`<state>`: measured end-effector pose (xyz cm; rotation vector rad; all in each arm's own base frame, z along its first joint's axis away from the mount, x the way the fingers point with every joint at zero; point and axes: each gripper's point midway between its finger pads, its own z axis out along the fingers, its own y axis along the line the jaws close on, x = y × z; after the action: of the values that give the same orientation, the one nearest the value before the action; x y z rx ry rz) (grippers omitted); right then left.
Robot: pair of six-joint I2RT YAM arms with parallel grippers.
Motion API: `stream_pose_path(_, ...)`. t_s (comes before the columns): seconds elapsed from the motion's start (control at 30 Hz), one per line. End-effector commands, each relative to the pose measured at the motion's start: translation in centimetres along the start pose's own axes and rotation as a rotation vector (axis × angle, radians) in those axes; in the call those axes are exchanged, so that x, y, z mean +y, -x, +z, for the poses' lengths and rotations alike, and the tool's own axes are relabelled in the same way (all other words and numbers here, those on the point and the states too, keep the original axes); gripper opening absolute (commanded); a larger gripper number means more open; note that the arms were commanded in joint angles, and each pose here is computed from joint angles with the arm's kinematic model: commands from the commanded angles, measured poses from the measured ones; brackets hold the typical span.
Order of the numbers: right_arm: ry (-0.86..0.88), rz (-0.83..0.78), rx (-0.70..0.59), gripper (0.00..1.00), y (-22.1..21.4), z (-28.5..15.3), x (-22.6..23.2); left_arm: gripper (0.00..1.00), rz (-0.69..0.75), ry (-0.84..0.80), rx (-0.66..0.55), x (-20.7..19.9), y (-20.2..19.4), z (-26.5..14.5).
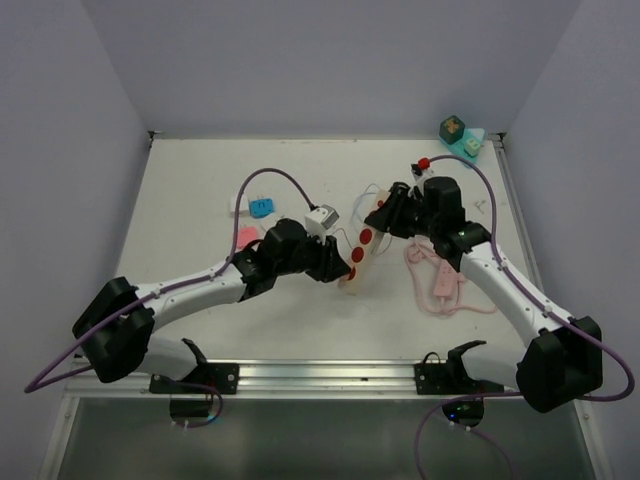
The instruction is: Pull the plug off the socket
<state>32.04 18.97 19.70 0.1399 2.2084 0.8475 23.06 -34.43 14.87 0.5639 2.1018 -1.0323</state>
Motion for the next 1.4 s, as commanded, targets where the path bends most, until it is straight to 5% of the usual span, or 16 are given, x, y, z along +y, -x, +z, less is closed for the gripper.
stream_pose_path(0.0,-0.227,-0.116,-0.025,0.0,0.2,-0.7,-5.1,0.0,0.1,-0.051,-0.182,-2.2,4.6,-2.5)
stream_pose_path(0.23,-0.552,-0.129,-0.033,0.0,0.8,-3.1,-12.5,0.0,0.119,0.035,-0.245,-0.7,5.6,-5.5)
stream_pose_path(0.47,-0.624,-0.166,-0.035,0.0,1.4,-3.7,-14.2,0.0,0.044,0.052,-0.261,2.4,5.5,-7.9)
stream_pose_path(0.83,-0.522,-0.192,-0.076,0.0,3.8,-2.9,-11.8,0.0,0.048,0.074,-0.228,3.2,5.1,-9.1)
stream_pose_path(1.0,-0.37,-0.193,-0.089,0.0,5.0,-1.5,-8.4,0.0,0.059,0.04,-0.068,3.2,3.2,-7.5)
stream_pose_path(1.37,-0.263,-0.274,-0.017,0.0,1.9,2.6,-3.3,0.0,0.088,-0.06,-0.025,-0.4,7.1,-3.6)
